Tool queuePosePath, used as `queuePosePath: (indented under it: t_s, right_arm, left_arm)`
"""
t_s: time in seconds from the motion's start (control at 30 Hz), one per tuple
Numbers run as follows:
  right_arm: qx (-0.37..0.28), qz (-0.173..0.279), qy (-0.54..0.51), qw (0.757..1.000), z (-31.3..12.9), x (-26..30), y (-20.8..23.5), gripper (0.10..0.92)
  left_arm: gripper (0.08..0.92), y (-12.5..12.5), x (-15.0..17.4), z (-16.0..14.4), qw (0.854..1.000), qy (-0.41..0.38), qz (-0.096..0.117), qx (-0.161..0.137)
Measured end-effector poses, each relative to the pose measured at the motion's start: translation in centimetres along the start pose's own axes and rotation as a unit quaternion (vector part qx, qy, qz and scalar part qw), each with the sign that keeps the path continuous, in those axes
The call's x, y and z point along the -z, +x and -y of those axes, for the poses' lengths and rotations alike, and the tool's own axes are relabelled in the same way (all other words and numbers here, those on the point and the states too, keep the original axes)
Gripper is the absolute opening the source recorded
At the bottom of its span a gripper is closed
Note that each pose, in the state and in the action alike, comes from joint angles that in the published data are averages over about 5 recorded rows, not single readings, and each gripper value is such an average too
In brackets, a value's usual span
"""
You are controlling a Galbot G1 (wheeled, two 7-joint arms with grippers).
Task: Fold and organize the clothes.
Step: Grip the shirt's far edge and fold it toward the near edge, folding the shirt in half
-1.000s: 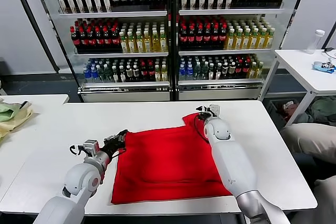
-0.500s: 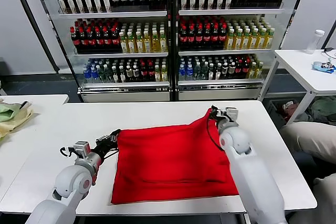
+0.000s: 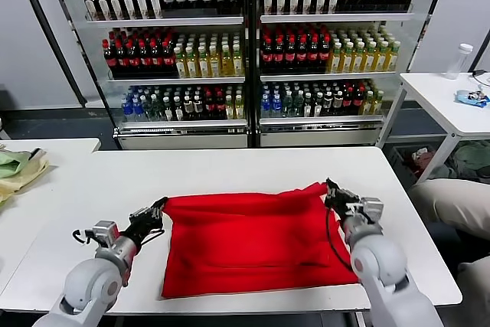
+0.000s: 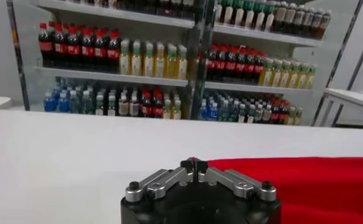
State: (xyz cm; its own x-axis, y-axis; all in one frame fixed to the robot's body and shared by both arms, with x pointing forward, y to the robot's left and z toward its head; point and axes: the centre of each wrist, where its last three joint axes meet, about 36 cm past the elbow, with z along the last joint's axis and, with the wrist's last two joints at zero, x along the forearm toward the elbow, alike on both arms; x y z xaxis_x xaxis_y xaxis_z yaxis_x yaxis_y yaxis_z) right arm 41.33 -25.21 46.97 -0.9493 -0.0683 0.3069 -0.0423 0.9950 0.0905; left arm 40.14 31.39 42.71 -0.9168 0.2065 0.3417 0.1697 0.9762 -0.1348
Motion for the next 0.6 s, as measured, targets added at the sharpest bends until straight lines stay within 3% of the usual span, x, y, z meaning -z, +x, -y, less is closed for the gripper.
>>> queuePosePath:
  t_s: [0.33, 0.47, 0.6]
  right_arm:
    - [-0.023, -0.026, 0.015, 0.999, 0.8, -2.2, 4.8, 0.122]
    - [-0.029, -0.037, 0.024, 0.999, 0.7, -2.8, 6.9, 0.206]
    - [-0.032, -0.026, 0.032, 0.999, 1.0, -2.1, 9.0, 0.31]
  left_arm:
    - [0.086, 4.3, -1.0, 1.3, 0.998, -0.025, -0.051, -0.005]
    - [0.136, 6.2, -1.0, 2.2, 0.996, -0.051, -0.071, -0.004]
    - [0.252, 7.7, -0.3, 2.9, 0.995, -0.068, -0.073, 0.002]
